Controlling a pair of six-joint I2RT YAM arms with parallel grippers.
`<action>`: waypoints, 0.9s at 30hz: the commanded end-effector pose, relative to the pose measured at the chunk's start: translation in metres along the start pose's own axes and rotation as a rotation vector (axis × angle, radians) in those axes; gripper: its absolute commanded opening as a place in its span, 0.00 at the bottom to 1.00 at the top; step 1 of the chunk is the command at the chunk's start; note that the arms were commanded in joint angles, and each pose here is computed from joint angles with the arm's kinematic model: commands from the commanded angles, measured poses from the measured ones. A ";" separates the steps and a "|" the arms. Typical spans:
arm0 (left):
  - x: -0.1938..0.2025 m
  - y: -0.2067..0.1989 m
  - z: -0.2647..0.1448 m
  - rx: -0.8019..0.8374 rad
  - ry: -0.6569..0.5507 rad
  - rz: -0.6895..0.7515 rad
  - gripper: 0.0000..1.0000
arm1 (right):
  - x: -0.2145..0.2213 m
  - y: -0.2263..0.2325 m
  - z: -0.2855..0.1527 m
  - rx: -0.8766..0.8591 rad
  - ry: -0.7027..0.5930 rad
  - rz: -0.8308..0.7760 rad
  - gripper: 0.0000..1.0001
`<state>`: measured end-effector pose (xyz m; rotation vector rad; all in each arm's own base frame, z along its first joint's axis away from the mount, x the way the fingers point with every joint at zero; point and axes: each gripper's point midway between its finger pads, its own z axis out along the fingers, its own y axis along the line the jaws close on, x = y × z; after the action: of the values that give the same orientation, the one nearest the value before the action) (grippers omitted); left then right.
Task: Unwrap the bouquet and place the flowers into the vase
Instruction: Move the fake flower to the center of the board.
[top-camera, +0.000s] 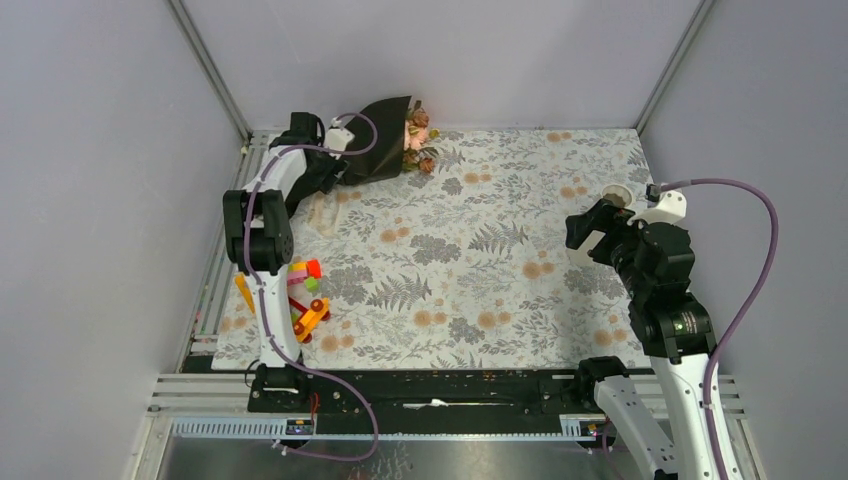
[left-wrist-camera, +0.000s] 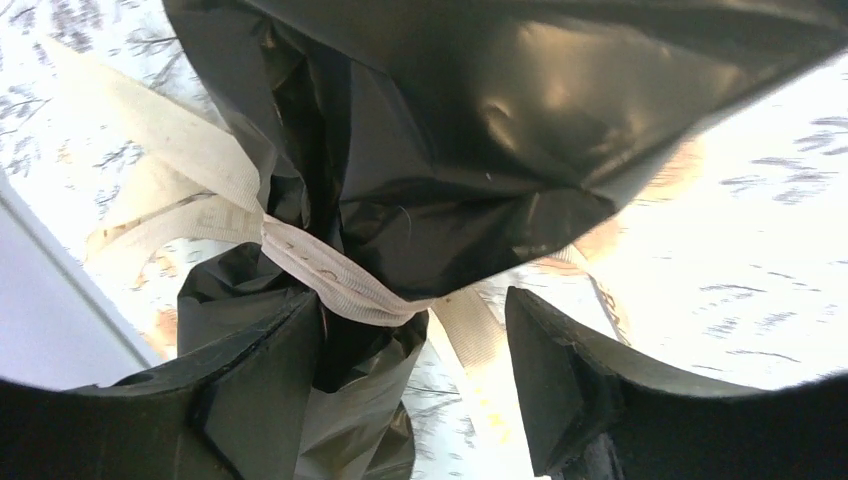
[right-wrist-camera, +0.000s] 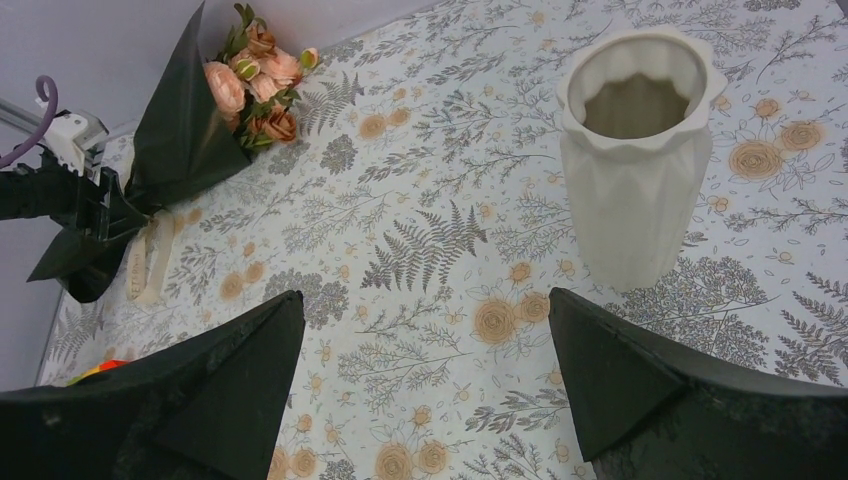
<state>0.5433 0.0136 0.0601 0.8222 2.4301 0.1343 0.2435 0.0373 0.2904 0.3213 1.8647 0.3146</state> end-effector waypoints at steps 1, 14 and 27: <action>-0.035 -0.041 -0.031 0.074 -0.094 -0.012 0.67 | -0.017 0.005 -0.007 -0.014 -0.060 -0.005 0.99; -0.066 -0.069 -0.091 0.077 -0.216 -0.071 0.70 | -0.012 0.004 -0.016 -0.033 -0.067 -0.042 0.99; -0.053 -0.053 -0.060 0.105 -0.094 -0.117 0.92 | -0.012 0.005 -0.020 -0.044 -0.073 -0.033 0.99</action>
<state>0.5151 -0.0611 0.1316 0.7296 2.3593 -0.0497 0.2287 0.0347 0.3052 0.2865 1.7981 0.3134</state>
